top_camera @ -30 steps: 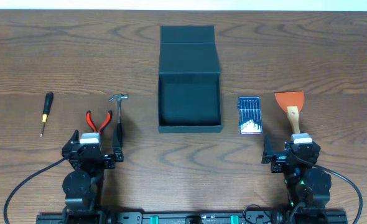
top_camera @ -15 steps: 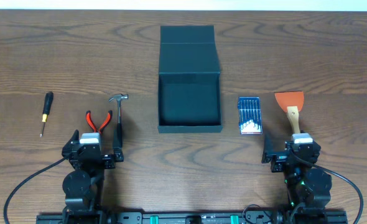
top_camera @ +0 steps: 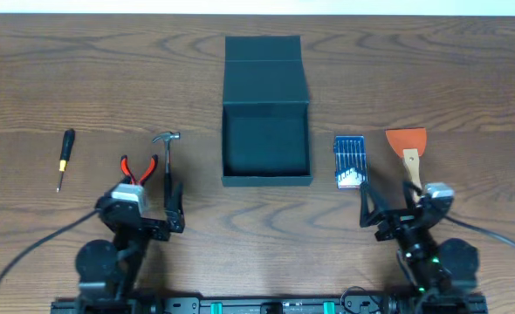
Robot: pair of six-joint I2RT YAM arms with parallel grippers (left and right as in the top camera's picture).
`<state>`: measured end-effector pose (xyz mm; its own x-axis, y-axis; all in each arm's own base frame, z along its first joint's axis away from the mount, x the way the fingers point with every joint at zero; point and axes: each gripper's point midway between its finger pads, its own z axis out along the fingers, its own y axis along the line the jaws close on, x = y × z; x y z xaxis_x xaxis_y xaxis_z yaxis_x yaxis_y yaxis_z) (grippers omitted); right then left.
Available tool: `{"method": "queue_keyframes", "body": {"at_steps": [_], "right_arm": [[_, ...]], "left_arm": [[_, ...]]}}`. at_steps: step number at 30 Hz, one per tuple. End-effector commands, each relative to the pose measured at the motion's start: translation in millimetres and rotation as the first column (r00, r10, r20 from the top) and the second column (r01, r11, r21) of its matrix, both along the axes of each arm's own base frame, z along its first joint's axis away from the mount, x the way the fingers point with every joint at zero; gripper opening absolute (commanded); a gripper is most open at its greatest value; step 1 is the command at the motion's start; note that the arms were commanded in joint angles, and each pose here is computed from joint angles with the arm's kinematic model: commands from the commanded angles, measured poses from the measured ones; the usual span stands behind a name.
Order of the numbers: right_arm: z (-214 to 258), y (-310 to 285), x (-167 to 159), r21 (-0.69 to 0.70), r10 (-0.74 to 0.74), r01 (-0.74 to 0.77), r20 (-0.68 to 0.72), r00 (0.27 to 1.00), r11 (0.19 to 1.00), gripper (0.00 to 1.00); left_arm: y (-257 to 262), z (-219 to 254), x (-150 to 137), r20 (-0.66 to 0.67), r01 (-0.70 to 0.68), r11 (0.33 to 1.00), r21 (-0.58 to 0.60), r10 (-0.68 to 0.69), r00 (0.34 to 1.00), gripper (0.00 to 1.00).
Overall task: Pack container
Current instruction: 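Reach the right gripper to the orange scraper and grasp its handle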
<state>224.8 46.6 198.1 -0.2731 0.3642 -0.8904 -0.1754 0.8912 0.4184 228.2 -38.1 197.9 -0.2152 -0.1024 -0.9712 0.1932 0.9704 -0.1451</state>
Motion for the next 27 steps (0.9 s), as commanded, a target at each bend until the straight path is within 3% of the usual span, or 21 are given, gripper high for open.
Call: {"method": "queue_keyframes", "body": {"at_steps": [1, 5, 7, 14, 21, 23, 24, 26, 27], "right_arm": [[52, 1, 3, 0.042, 0.001, -0.001, 0.011, 1.0, 0.999, 0.99], [73, 0, 26, -0.058, 0.021, -0.03, -0.148, 0.989, 0.998, 0.99], [81, -1, 47, -0.11, 0.025, -0.053, -0.241, 0.97, 0.993, 0.99], [81, -18, 139, -0.338, -0.005, -0.161, -0.442, 0.897, 0.927, 0.99], [-2, -35, 196, -0.39, -0.057, -0.242, -0.616, 0.785, 0.888, 0.99], [-32, -47, 200, -0.403, -0.107, -0.242, -0.673, 0.732, 0.883, 0.86], [-44, -53, 199, -0.405, -0.13, -0.239, -0.697, 0.705, 0.882, 0.84], [-69, -69, 197, -0.415, -0.201, -0.202, -0.741, 0.641, 0.887, 0.85], [-78, -78, 195, -0.426, -0.235, -0.185, -0.755, 0.612, 0.886, 0.91]], "left_arm": [[3, 27, 5, -0.056, -0.02, 1.0, -0.023, 0.019, 0.998, 0.98], [0, 30, 25, -0.233, -0.005, 1.0, -0.005, 0.004, 0.972, 0.98], [-1, 42, 34, -0.227, 0.014, 0.999, 0.047, -0.003, 0.974, 0.98], [29, 67, 68, -0.247, -0.119, 0.988, 0.102, 0.141, 0.959, 0.98], [52, 56, 105, -0.369, -0.17, 0.979, 0.113, 0.2, 0.908, 0.98], [56, 48, 115, -0.414, -0.173, 0.978, 0.113, 0.205, 0.887, 0.98], [59, 43, 119, -0.432, -0.176, 0.978, 0.114, 0.208, 0.877, 0.98], [62, 33, 127, -0.465, -0.18, 0.977, 0.116, 0.214, 0.859, 0.98], [64, 26, 130, -0.482, -0.181, 0.976, 0.118, 0.216, 0.849, 0.98]]}}
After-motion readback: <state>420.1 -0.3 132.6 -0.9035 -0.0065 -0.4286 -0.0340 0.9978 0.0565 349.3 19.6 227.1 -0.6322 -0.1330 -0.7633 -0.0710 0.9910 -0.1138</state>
